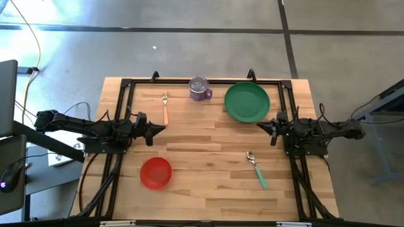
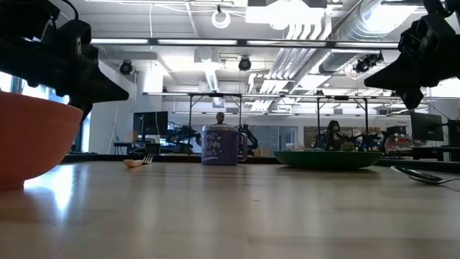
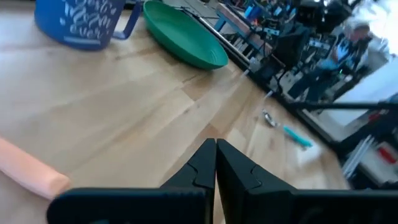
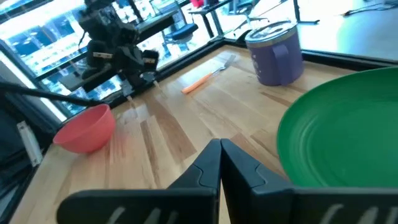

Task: Set table place
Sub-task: Put the orange bowl on the green plate

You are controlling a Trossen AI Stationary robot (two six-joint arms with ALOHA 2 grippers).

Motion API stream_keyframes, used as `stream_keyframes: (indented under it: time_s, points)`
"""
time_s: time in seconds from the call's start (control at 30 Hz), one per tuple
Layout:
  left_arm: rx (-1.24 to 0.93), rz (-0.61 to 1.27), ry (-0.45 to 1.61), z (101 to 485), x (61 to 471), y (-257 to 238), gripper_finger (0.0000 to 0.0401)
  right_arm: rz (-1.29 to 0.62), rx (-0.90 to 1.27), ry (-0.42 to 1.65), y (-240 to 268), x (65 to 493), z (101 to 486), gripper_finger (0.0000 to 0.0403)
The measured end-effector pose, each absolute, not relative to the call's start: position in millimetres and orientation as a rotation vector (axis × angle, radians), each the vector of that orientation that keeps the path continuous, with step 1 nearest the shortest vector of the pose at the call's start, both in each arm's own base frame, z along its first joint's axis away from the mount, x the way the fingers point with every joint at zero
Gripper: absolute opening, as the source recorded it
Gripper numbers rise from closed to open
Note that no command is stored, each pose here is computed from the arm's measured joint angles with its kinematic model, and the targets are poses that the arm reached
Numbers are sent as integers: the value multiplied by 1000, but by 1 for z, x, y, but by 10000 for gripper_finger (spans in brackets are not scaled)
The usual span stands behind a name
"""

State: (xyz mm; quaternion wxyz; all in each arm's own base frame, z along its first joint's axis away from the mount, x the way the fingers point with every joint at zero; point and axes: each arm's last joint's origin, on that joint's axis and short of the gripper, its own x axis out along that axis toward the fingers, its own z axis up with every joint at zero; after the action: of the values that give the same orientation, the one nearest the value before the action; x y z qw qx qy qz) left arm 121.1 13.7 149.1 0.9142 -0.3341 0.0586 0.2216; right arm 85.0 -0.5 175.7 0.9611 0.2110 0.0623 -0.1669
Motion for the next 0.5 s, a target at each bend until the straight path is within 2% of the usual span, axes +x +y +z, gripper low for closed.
stream_keyframes:
  time_s: [0.17,0.27,0.4,0.5]
  points:
    - [-769,453,110,151,122,13,0,-391,493,87,-2,85,177,0]
    - [-799,443,147,165,125,13,0,-397,522,-1,-3,86,185,0]
    - [-759,479,328,201,131,12,0,-408,491,-152,-4,86,200,0]
    - [-697,568,540,230,135,12,0,-440,464,-214,-5,85,207,0]
